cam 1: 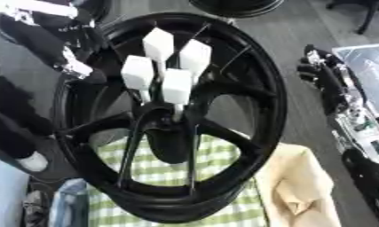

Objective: Pull the pin out of the wheel hub.

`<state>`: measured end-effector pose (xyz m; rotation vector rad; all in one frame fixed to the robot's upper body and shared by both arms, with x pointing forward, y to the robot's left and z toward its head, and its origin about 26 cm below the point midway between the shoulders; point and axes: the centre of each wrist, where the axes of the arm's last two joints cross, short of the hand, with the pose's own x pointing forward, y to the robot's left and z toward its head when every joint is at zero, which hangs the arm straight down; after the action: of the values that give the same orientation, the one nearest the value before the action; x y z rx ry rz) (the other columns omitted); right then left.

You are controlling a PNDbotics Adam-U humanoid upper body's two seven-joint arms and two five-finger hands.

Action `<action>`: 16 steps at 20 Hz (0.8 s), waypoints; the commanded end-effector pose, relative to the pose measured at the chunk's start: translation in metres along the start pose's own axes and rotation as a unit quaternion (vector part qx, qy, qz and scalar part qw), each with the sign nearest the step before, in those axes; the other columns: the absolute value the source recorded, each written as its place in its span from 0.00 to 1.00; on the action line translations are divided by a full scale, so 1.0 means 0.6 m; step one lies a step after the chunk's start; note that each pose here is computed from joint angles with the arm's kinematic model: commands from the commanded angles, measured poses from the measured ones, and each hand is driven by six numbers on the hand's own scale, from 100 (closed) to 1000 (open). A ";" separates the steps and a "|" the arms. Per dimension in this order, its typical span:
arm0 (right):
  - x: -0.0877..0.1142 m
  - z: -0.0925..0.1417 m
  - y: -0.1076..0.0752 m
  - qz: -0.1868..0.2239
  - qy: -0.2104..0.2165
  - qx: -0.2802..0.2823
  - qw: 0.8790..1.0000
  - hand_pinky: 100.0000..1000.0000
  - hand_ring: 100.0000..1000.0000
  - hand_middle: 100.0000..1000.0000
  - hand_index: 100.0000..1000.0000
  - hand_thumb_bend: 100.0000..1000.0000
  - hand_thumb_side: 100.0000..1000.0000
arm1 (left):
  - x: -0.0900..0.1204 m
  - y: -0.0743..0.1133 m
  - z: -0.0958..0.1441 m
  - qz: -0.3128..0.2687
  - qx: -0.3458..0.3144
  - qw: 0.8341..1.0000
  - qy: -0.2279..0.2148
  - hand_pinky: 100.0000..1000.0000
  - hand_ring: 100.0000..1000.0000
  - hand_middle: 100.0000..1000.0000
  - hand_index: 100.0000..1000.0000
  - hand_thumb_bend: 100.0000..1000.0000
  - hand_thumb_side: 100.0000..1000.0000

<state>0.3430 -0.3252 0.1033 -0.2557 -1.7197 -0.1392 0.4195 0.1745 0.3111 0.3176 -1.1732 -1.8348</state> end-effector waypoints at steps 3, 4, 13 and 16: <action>0.011 -0.004 -0.007 0.004 -0.010 0.000 1.000 0.76 0.69 0.62 0.78 0.10 0.51 | 0.008 0.026 0.015 -0.011 0.018 1.000 -0.008 0.82 0.75 0.70 0.82 0.53 0.27; 0.011 -0.004 -0.007 0.004 -0.009 0.000 1.000 0.76 0.69 0.62 0.78 0.10 0.51 | 0.009 0.026 0.014 -0.014 0.018 1.000 -0.010 0.82 0.75 0.71 0.82 0.53 0.27; 0.010 -0.004 -0.005 0.003 -0.008 0.002 1.000 0.76 0.69 0.62 0.78 0.09 0.52 | 0.031 0.035 0.008 -0.032 0.024 0.999 -0.036 0.83 0.77 0.73 0.82 0.54 0.22; 0.010 -0.005 -0.004 0.002 -0.008 0.003 1.000 0.76 0.69 0.62 0.78 0.09 0.52 | 0.041 0.037 0.002 -0.033 0.022 0.998 -0.047 0.82 0.77 0.72 0.81 0.54 0.22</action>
<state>0.3432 -0.3244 0.1020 -0.2511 -1.7140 -0.1398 0.4202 0.1529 0.3208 0.2830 -1.2473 -1.9004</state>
